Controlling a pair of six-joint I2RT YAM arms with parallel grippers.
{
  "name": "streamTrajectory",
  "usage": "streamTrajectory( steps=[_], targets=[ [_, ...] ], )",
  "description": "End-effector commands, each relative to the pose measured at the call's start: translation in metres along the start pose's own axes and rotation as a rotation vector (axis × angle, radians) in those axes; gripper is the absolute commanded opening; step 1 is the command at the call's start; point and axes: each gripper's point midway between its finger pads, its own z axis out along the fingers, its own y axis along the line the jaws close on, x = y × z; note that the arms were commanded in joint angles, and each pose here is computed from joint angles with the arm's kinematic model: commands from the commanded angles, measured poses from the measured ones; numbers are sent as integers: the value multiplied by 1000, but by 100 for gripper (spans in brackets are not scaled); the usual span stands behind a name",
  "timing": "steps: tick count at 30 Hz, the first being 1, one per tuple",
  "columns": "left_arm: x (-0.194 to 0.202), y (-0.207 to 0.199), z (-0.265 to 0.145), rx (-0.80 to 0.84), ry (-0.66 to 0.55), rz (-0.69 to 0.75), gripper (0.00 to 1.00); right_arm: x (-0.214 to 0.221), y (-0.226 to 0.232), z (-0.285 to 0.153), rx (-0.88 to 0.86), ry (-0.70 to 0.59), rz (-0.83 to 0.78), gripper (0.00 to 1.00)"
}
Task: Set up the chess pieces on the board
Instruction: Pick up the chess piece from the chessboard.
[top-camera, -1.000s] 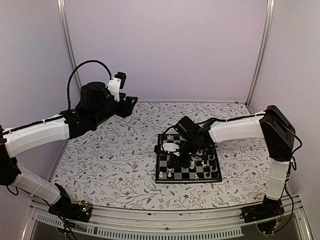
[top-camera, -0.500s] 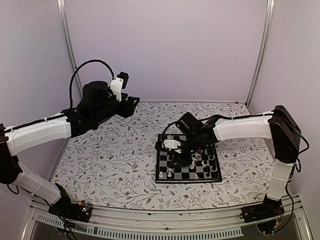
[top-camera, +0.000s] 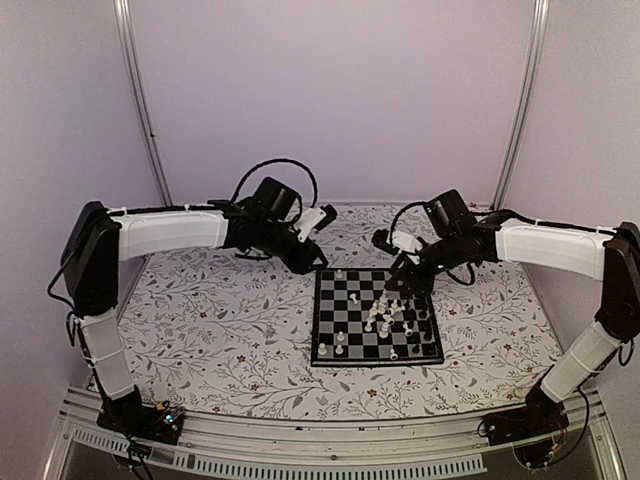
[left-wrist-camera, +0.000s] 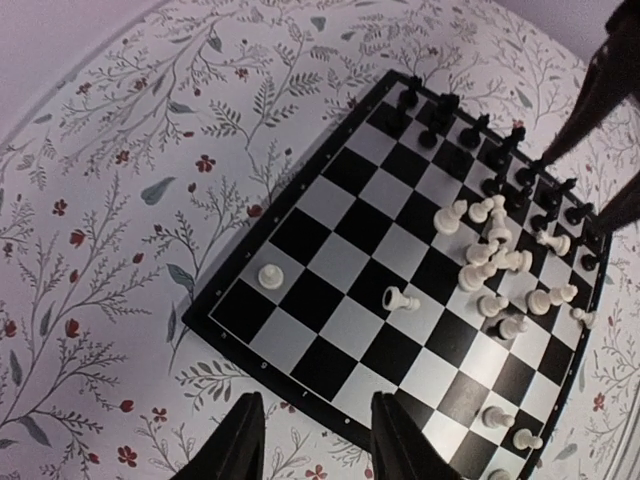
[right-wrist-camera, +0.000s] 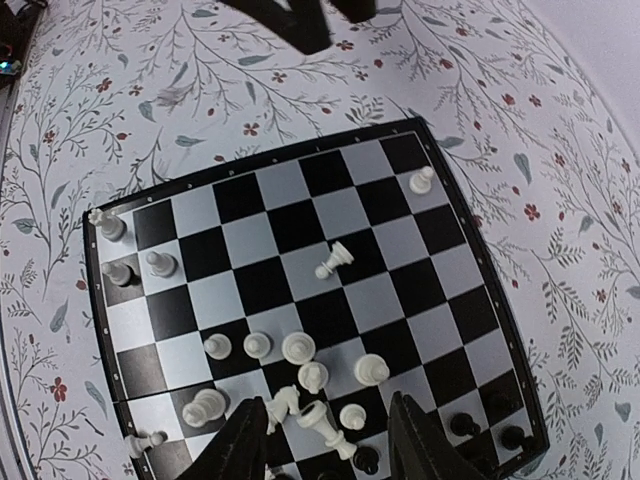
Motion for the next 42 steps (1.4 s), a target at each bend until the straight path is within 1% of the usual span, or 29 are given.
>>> streamTrajectory(
  steps=[1,3,5,9,11,16,18,19,22,27,31,37,42],
  targets=[
    [10,-37,16,81,99,117,38,8,-9,-23,11,-82,78,44],
    [21,-45,29,58,151,210,37,11,-17,-30,26,-102,100,44],
    [29,-52,37,54,178,298,38,13,-25,-37,35,-118,123,44],
    [38,-70,52,105,180,470,39,16,-31,-43,54,-123,131,43],
    [38,-74,60,118,178,520,40,17,-32,-44,57,-124,126,44],
    [29,-71,81,120,177,567,37,18,-31,-47,54,-132,129,44],
    [23,-65,92,100,181,533,36,19,-32,-48,58,-132,128,43],
    [25,-62,98,101,208,500,35,19,-32,-49,60,-131,128,43],
    [23,-57,110,123,235,392,33,20,-33,-49,63,-131,128,43],
    [28,-48,116,124,252,238,32,21,-34,-51,67,-134,126,43],
    [40,-44,118,121,301,151,31,22,-34,-51,71,-130,124,43],
    [50,-45,120,133,322,121,28,22,-34,-49,65,-127,124,43],
    [52,-43,123,130,326,106,23,23,-34,-49,66,-127,124,43]
  ],
)
